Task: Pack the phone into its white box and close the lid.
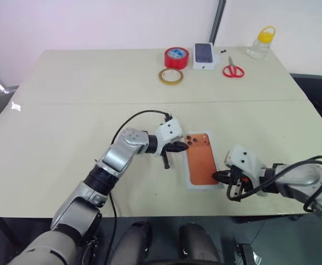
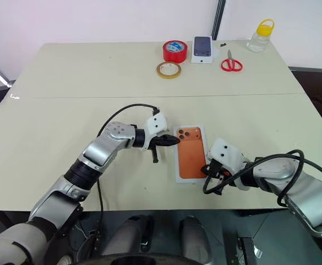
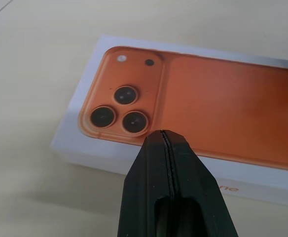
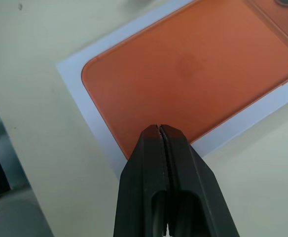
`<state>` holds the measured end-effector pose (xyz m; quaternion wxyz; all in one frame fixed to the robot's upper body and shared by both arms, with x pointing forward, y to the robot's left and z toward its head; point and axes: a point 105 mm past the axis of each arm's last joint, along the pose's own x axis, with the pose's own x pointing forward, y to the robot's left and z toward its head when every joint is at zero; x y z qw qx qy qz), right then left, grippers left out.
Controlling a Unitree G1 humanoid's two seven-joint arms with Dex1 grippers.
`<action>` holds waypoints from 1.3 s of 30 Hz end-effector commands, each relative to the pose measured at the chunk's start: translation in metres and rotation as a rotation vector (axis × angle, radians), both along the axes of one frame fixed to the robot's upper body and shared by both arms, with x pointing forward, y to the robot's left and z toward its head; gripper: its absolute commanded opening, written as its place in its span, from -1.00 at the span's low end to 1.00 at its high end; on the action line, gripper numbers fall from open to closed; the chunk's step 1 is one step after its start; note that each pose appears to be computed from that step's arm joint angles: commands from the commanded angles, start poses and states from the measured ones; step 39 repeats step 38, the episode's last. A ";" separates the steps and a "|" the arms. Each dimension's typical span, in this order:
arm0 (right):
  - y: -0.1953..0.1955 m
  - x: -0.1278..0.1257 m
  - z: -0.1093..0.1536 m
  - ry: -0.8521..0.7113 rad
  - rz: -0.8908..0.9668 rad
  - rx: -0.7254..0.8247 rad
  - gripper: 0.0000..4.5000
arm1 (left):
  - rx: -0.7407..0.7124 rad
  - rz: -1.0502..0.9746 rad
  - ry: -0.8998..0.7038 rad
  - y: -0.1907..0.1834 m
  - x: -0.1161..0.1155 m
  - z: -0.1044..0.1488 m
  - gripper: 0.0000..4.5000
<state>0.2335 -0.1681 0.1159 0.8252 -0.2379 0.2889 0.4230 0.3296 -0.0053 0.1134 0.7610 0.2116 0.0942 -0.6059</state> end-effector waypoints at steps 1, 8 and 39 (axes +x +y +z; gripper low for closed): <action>-0.001 -0.004 -0.007 0.009 -0.011 -0.029 -0.98 | 0.060 -0.023 0.022 0.001 -0.005 -0.016 -1.00; -0.006 0.038 0.036 -0.289 -0.098 0.084 -0.98 | -0.192 0.213 -0.028 0.027 0.028 0.031 -1.00; -0.089 0.133 0.058 -0.372 -0.300 0.293 -0.98 | -0.272 1.041 -0.071 0.238 -0.025 0.018 -1.00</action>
